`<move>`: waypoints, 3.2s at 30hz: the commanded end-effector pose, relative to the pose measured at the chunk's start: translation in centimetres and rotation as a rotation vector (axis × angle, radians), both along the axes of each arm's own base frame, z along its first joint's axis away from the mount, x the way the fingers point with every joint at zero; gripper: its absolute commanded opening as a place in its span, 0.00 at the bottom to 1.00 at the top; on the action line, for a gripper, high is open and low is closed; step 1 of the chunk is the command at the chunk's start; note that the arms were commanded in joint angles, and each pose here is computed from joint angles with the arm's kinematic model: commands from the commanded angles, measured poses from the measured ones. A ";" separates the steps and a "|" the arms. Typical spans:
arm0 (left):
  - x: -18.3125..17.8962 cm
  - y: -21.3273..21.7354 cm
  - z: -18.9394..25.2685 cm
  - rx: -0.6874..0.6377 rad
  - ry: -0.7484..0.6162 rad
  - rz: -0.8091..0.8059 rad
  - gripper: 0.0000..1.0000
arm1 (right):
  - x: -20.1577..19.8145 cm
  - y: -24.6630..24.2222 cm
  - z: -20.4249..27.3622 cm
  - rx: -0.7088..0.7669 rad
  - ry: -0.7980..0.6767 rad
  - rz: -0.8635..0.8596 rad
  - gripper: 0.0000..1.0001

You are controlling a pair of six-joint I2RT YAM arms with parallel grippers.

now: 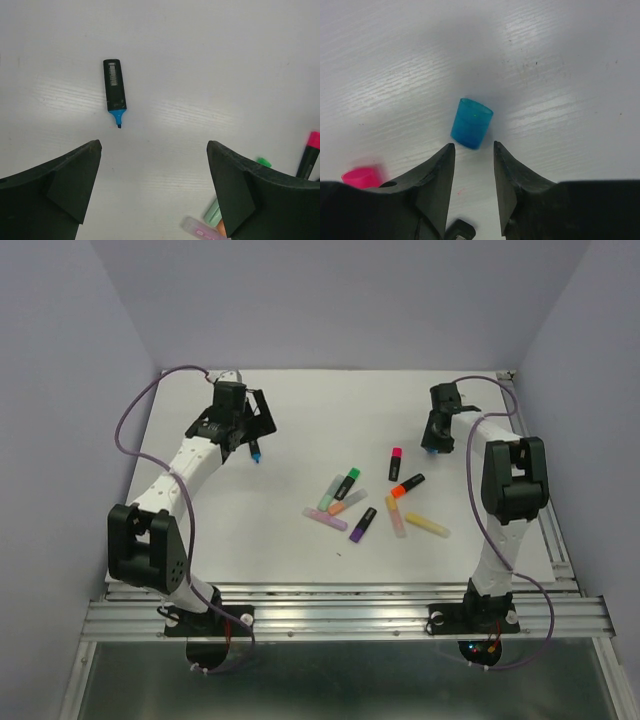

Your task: Open the pen caps

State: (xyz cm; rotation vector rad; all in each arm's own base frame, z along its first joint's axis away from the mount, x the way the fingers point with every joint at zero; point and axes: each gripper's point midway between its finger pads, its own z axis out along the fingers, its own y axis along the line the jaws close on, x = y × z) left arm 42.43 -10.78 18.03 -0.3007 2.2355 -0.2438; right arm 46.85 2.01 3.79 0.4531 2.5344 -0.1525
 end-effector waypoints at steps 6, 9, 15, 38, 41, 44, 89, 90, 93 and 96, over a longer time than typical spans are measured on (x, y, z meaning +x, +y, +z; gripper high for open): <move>-4.4 1.3 2.7 -0.112 -0.062 0.117 0.99 | -1.7 -0.2 5.0 0.016 -0.105 -0.027 0.97; -5.9 2.2 3.3 -0.123 -0.076 0.165 0.99 | -3.0 -0.1 7.1 0.045 -0.158 -0.044 1.00; -8.7 2.7 3.3 -0.170 -0.068 0.191 0.99 | -6.6 2.0 12.0 0.222 -0.315 -0.045 1.00; -16.6 -9.6 -9.5 -0.195 0.334 0.101 0.99 | -18.4 2.0 9.5 0.379 -0.436 -0.140 1.00; -16.9 -10.0 -10.7 -0.174 0.380 0.135 0.99 | -18.7 1.2 9.2 0.345 -0.421 -0.164 1.00; -16.4 -10.9 -10.3 -0.148 0.384 0.161 0.99 | -19.4 0.4 8.8 0.303 -0.382 -0.202 1.00; -20.0 -15.5 -17.3 -0.007 0.624 0.200 0.72 | -20.7 -0.6 8.8 0.258 -0.397 -0.214 1.00; -20.1 -15.4 -17.5 0.001 0.628 0.202 0.71 | -20.7 -0.6 8.9 0.259 -0.401 -0.216 1.00; -20.3 -15.0 -17.9 0.017 0.630 0.209 0.67 | -20.7 -0.7 8.8 0.258 -0.400 -0.218 1.00; -20.6 -14.7 -18.3 0.029 0.637 0.209 0.64 | -20.8 -0.6 8.9 0.262 -0.403 -0.214 1.00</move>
